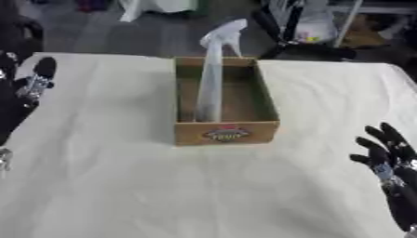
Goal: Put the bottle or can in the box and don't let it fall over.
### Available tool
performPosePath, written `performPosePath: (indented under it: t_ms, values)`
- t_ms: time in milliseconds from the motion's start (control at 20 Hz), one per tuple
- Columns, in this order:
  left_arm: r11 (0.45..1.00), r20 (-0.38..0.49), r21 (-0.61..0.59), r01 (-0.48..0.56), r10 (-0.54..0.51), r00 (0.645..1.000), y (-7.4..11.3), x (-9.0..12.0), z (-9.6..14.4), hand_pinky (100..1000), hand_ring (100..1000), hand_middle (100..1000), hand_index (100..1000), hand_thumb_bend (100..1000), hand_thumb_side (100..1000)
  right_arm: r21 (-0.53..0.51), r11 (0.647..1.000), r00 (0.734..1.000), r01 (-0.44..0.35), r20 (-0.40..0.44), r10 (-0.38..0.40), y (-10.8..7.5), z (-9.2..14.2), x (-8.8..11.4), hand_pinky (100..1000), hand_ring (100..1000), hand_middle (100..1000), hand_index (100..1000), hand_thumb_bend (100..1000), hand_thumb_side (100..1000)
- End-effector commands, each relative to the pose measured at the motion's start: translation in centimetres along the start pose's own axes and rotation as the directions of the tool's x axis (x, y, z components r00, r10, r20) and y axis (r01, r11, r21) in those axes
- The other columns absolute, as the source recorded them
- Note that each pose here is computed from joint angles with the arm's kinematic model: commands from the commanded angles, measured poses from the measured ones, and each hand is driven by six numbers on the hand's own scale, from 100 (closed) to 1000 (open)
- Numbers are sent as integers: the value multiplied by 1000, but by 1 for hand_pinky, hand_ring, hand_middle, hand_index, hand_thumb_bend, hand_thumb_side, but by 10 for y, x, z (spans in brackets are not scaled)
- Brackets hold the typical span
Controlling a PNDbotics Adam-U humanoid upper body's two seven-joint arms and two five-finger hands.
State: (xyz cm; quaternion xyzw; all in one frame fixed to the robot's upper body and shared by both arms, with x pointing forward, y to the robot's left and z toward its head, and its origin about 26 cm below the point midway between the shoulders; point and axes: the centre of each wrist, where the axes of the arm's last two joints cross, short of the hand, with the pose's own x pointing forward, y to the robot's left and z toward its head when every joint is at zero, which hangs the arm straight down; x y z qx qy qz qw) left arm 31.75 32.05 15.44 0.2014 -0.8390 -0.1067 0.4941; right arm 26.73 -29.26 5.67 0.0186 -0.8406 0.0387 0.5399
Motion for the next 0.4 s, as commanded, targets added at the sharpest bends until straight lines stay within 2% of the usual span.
performPosePath:
  t_ms: [50,200,400]
  values:
    - [999,-4,51,-9,10,1000,-3,-2,10,609,1000,927,876,424,720,14,1000,1000,-12,13,12,-4,-2,5,736,893,916,1000,188,424]
    - [996,-61,74,-43,48,997,-15,-15,23,607,1000,929,875,418,723,21,1000,1000,-6,11,6,-2,-2,4,736,893,916,1000,188,424]
    - [995,-78,70,-70,75,994,-28,-23,29,603,1000,921,870,411,724,26,1000,1000,-1,6,1,-1,-1,3,736,893,916,1000,186,425]
